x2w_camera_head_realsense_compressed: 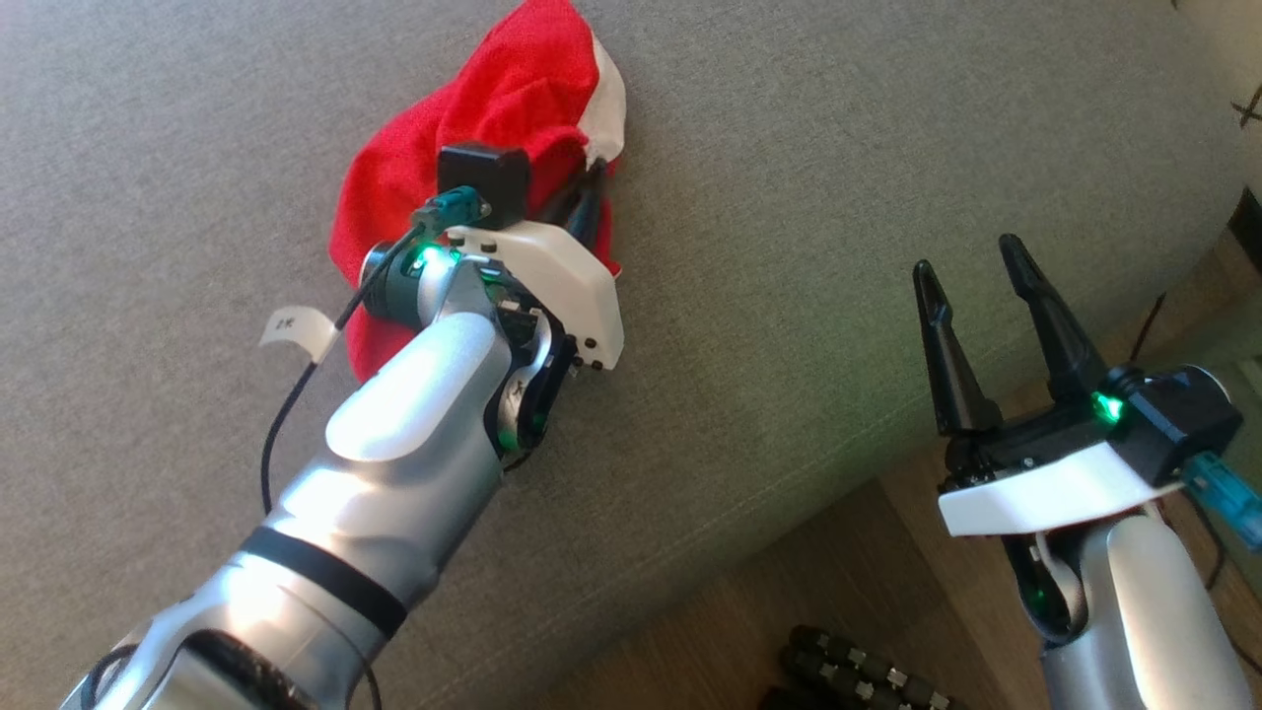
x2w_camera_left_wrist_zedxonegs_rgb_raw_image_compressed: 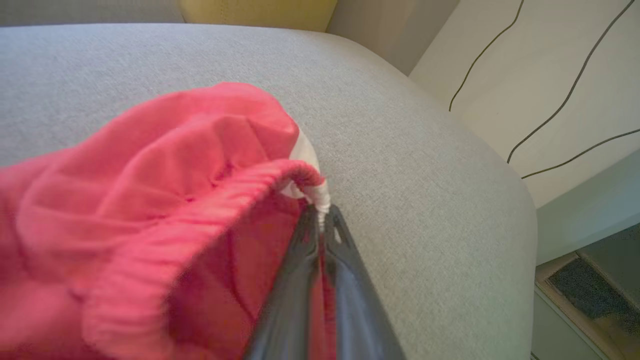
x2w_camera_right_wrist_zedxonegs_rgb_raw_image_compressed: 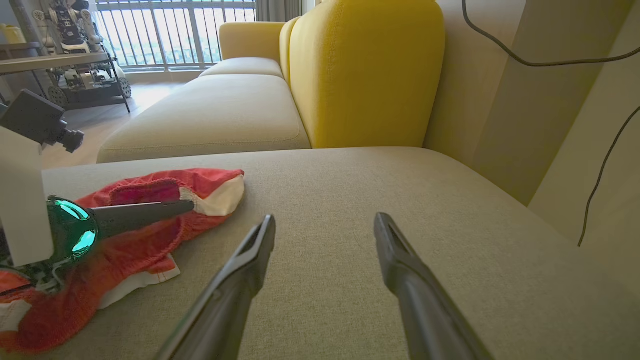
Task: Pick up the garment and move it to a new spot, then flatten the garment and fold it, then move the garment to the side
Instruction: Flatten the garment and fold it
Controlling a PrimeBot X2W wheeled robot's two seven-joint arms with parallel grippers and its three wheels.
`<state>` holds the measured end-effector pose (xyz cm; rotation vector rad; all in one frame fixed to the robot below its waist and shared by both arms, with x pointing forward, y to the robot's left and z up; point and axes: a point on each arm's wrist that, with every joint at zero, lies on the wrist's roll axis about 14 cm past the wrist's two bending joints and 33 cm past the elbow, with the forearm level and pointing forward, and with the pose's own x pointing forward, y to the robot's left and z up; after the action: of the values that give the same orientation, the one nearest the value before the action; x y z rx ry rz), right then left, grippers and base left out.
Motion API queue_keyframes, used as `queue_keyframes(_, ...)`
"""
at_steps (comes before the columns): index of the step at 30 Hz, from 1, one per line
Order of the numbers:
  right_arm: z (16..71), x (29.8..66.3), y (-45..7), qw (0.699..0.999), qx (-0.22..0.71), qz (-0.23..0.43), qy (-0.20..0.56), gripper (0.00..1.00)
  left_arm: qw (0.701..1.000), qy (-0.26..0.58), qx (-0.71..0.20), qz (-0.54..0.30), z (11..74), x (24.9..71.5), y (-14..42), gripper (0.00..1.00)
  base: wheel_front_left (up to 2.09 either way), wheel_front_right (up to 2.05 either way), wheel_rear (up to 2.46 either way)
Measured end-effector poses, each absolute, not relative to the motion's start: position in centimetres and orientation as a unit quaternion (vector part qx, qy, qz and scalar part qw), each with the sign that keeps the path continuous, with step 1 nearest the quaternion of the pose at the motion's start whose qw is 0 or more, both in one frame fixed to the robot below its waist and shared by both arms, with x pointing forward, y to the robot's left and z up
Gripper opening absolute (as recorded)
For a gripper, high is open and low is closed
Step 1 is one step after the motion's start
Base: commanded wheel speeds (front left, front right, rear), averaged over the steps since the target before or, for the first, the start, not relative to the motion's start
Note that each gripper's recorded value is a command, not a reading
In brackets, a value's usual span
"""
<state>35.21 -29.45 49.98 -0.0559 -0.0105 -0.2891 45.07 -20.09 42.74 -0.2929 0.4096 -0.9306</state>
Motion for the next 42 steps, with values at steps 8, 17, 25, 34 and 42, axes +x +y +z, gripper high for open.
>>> queue_keyframes(8,51.4,35.2,-29.1,0.990,-0.021,-0.138,-0.031,1.00,0.857,0.185,-0.157,-0.455,44.8,44.7,-19.7,0.00,0.00,0.00,0.00)
queue_keyframes(17,53.3,34.1,-28.6,0.989,-0.013,-0.132,-0.063,1.00,0.813,0.179,-0.236,-0.502,52.8,44.2,-20.8,0.00,0.00,0.00,0.00)
queue_keyframes(25,54.3,32.1,-28.8,0.987,-0.004,-0.141,-0.081,1.00,0.822,0.072,-0.170,-0.539,64.4,47.2,-19.3,0.00,0.00,0.00,0.00)
queue_keyframes(34,54.4,32.7,-28.0,0.988,-0.006,-0.124,-0.086,1.00,0.797,0.018,-0.202,-0.569,72.4,44.8,-16.4,0.00,0.00,0.00,0.00)
queue_keyframes(42,52.8,35.7,-24.1,0.996,-0.002,-0.059,-0.067,1.00,0.877,0.124,-0.182,-0.427,58.0,45.2,-5.3,0.00,0.00,0.00,0.00)
